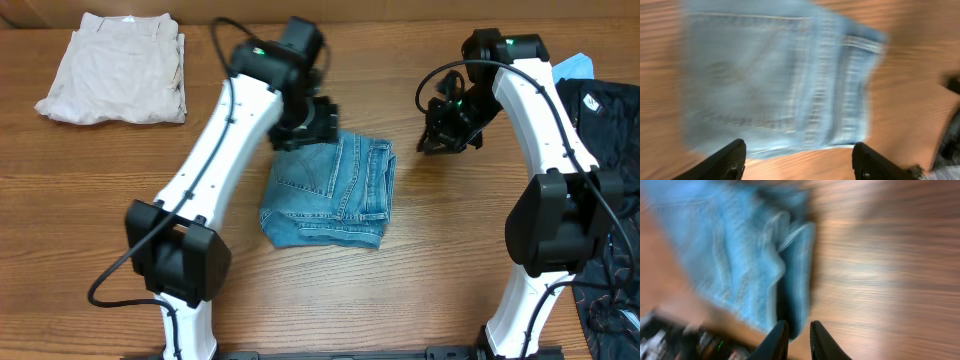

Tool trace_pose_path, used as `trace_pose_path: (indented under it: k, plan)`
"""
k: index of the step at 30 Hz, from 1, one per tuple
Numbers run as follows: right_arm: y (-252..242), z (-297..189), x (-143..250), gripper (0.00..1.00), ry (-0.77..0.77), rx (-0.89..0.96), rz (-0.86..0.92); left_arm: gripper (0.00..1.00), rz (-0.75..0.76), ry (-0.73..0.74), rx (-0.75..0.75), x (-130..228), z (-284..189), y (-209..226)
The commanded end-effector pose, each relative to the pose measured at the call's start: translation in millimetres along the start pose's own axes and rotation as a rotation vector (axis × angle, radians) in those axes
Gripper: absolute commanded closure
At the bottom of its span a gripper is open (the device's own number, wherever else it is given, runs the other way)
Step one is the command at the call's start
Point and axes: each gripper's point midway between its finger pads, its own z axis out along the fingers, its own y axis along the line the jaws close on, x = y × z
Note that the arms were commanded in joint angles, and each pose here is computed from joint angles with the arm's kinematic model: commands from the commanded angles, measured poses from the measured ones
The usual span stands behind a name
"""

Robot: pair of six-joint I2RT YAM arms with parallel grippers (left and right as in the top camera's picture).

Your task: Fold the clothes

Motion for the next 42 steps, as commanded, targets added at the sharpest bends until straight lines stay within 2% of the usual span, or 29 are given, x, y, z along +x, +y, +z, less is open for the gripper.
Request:
trace_pose_path:
  k: [1, 4, 5, 9, 14, 16, 18, 22, 27, 31, 38, 42]
  plan:
    - [52.3, -7.3, 21.7, 0.82, 0.053, -0.252, -0.248, 0.27, -0.065, -0.020, -0.167, -9.4, -10.6, 56.5]
    - [60.5, -2.9, 41.6, 0.94, 0.120, -0.272, -0.312, 0.28, -0.086, 0.009, -0.192, -7.0, -16.0, 77.1]
    - [65.5, -0.9, 47.4, 0.95, 0.138, -0.290, -0.334, 0.29, -0.078, 0.017, -0.182, -6.5, -16.7, 78.6]
    - [83.2, 9.6, 59.3, 0.95, 0.170, -0.368, -0.405, 0.28, -0.039, 0.031, -0.157, -5.9, -16.7, 77.6]
    - [89.2, 42.6, 66.4, 0.96, 0.202, -0.411, -0.418, 0.19, -0.038, 0.031, -0.158, -6.0, -16.5, 77.7]
    - [85.3, 62.4, 66.6, 0.96, 0.210, -0.412, -0.386, 0.11, -0.038, 0.029, -0.166, -6.3, -16.7, 79.0]
    - [77.7, 82.2, 64.6, 0.96, 0.206, -0.406, -0.350, 0.09, -0.038, 0.027, -0.173, -6.6, -16.9, 80.2]
    - [55.1, 122.0, 62.7, 0.94, 0.184, -0.394, -0.292, 0.07, -0.038, 0.027, -0.172, -6.6, -16.9, 80.2]
    - [23.6, 151.6, 69.8, 0.96, 0.196, -0.310, -0.167, 0.06, -0.038, 0.026, -0.172, -6.7, -16.9, 80.1]
    - [25.0, 142.1, 63.0, 0.96, 0.182, -0.324, -0.145, 0.05, -0.037, 0.021, -0.170, -8.1, -16.8, 79.6]
    - [75.0, 80.2, 54.9, 0.96, 0.163, -0.461, -0.169, 0.04, -0.037, 0.020, -0.170, -8.2, -16.8, 79.7]
    - [92.3, 62.3, 63.2, 0.96, 0.149, -0.466, -0.230, 0.03, -0.036, 0.019, -0.170, -8.6, -16.7, 79.5]
